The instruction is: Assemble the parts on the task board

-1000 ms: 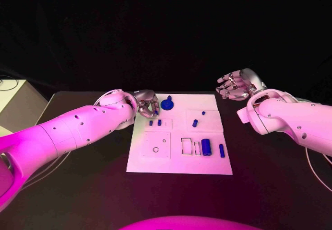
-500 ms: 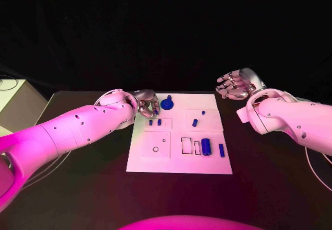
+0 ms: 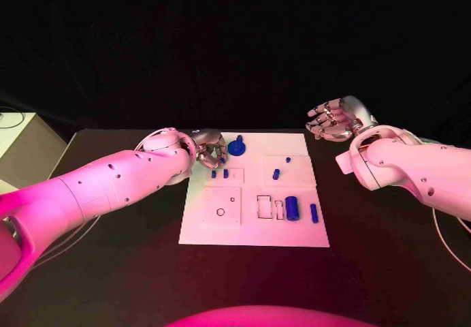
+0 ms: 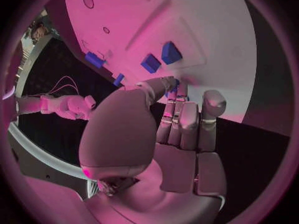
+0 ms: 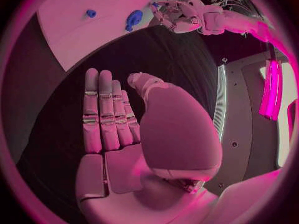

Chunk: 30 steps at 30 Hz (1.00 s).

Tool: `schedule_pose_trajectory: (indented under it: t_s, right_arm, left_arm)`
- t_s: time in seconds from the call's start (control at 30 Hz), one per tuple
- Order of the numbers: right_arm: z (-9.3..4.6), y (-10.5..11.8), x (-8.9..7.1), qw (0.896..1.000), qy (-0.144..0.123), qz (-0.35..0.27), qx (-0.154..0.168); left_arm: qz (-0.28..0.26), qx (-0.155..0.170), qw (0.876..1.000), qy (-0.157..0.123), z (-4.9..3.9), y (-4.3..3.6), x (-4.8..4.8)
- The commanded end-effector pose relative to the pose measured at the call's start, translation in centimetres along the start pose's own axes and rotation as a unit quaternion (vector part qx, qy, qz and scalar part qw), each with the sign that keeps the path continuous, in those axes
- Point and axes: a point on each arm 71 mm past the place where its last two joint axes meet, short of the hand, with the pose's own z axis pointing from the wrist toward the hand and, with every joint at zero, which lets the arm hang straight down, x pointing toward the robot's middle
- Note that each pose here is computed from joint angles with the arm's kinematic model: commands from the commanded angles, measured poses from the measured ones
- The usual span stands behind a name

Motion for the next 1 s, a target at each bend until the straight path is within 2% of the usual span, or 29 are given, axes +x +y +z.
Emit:
schedule_pose_trajectory:
  t_s: [0.03, 0.57, 1.0]
  right_arm:
    - [-0.02, 0.12, 0.10, 1.000, 0.006, -0.001, -0.007]
    - [0.02, 0.11, 0.11, 1.000, 0.006, -0.002, -0.007]
    - [0.02, 0.08, 0.10, 1.000, 0.006, -0.002, -0.006]
  left_arm:
    - [0.007, 0.002, 1.000, 0.022, 0.02, -0.20, 0.83]
    - [0.015, -0.008, 0.999, 0.029, 0.08, 0.05, 1.05]
    - [0.012, -0.003, 1.000, 0.011, 0.03, -0.18, 0.81]
